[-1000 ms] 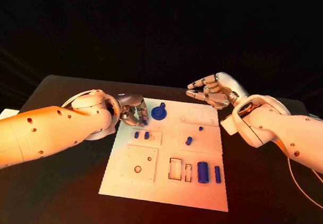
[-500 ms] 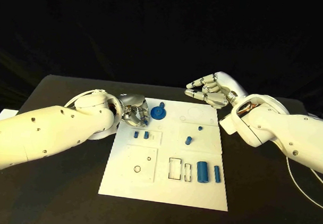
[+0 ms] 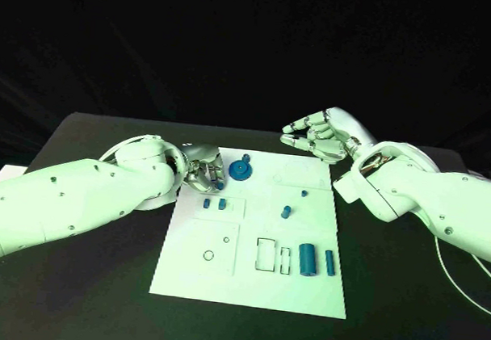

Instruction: Assemble the parts on the task board

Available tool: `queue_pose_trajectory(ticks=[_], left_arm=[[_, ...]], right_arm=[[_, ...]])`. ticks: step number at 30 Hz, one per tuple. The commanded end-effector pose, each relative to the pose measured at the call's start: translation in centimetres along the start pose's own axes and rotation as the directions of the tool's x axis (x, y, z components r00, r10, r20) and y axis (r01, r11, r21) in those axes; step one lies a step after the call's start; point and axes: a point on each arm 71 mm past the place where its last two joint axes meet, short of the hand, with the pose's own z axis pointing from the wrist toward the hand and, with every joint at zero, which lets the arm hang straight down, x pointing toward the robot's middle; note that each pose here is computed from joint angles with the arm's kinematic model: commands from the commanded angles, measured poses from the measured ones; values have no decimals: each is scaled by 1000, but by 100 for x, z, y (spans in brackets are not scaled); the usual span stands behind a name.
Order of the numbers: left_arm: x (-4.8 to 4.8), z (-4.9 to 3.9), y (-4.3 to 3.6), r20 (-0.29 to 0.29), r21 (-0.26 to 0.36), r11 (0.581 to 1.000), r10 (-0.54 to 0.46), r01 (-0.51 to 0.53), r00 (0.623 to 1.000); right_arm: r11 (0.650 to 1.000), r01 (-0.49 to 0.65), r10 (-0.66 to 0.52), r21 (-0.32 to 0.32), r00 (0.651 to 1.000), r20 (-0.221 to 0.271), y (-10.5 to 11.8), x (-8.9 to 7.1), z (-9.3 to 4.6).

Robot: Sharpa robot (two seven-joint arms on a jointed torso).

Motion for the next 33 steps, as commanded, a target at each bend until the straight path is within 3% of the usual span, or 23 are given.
queue_pose_trajectory(ticks=[1,33], left_arm=[[42,-2,24,-40,-20,1000,6,-7,999],[39,-12,68,-41,-37,999,6,-7,999]], right_arm=[[1000,6,-6,-10,1000,-9,9,8,-2],[1000,8,-8,-2,1000,-9,-7,-2,-6]])
